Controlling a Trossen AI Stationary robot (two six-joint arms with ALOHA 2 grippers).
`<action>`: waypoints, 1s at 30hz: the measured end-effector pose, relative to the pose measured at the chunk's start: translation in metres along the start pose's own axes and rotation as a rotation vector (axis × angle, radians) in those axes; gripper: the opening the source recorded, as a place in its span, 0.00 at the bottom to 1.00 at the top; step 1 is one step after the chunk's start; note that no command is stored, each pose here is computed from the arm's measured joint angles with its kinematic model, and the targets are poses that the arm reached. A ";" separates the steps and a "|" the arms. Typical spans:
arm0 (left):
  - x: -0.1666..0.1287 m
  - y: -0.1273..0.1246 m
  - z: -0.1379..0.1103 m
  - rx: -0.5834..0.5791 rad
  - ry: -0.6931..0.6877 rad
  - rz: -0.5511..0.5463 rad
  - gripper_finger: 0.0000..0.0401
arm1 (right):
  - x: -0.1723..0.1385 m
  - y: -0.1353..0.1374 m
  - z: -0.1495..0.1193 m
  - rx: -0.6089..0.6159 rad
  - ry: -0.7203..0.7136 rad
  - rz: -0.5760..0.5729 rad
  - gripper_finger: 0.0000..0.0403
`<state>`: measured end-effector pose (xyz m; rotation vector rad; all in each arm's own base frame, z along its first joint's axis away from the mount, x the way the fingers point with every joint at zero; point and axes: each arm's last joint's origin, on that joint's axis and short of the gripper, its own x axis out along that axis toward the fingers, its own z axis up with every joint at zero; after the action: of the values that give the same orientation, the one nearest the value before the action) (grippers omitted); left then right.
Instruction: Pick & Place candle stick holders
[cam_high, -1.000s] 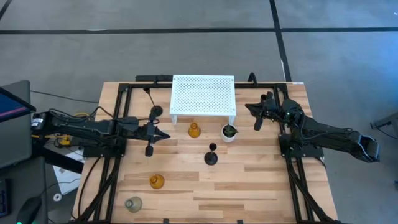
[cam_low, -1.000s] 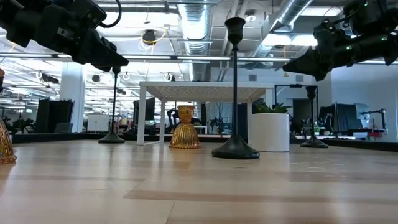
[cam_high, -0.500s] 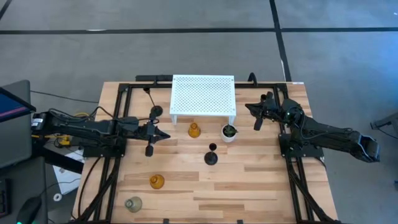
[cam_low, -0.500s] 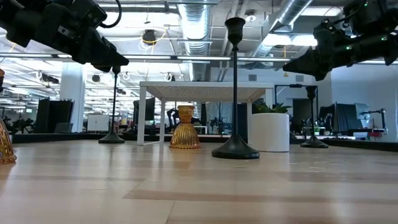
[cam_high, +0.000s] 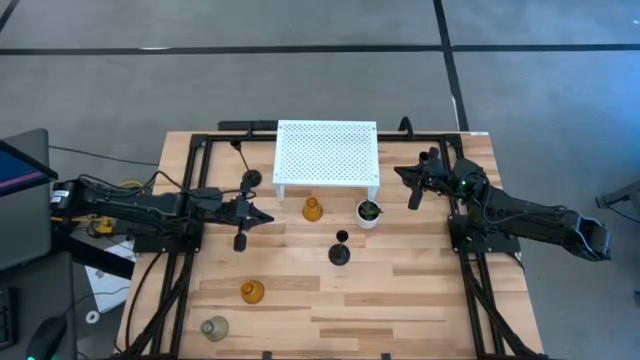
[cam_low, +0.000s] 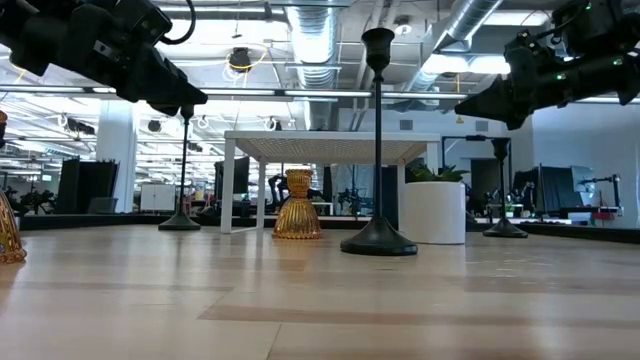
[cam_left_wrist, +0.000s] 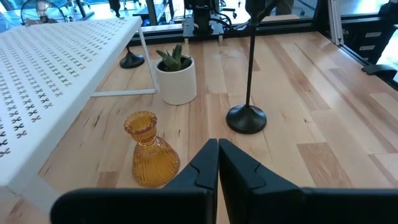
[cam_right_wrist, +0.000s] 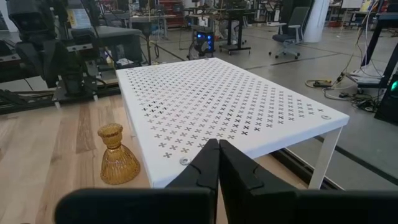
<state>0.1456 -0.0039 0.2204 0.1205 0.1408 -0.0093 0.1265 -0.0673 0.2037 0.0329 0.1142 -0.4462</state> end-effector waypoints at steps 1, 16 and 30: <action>0.000 0.000 0.000 -0.016 -0.005 0.001 0.03 | 0.000 0.000 0.000 0.000 0.000 0.001 0.00; -0.018 0.003 0.010 -0.051 -0.102 0.046 0.03 | -0.018 0.009 -0.007 -0.007 0.081 0.124 0.00; -0.031 0.009 0.002 -0.104 -0.017 0.284 0.02 | -0.048 0.013 0.020 0.151 0.042 0.177 0.00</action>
<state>0.1158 0.0051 0.2276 0.0355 0.1063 0.2794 0.0911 -0.0362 0.2294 0.1998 0.1178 -0.2770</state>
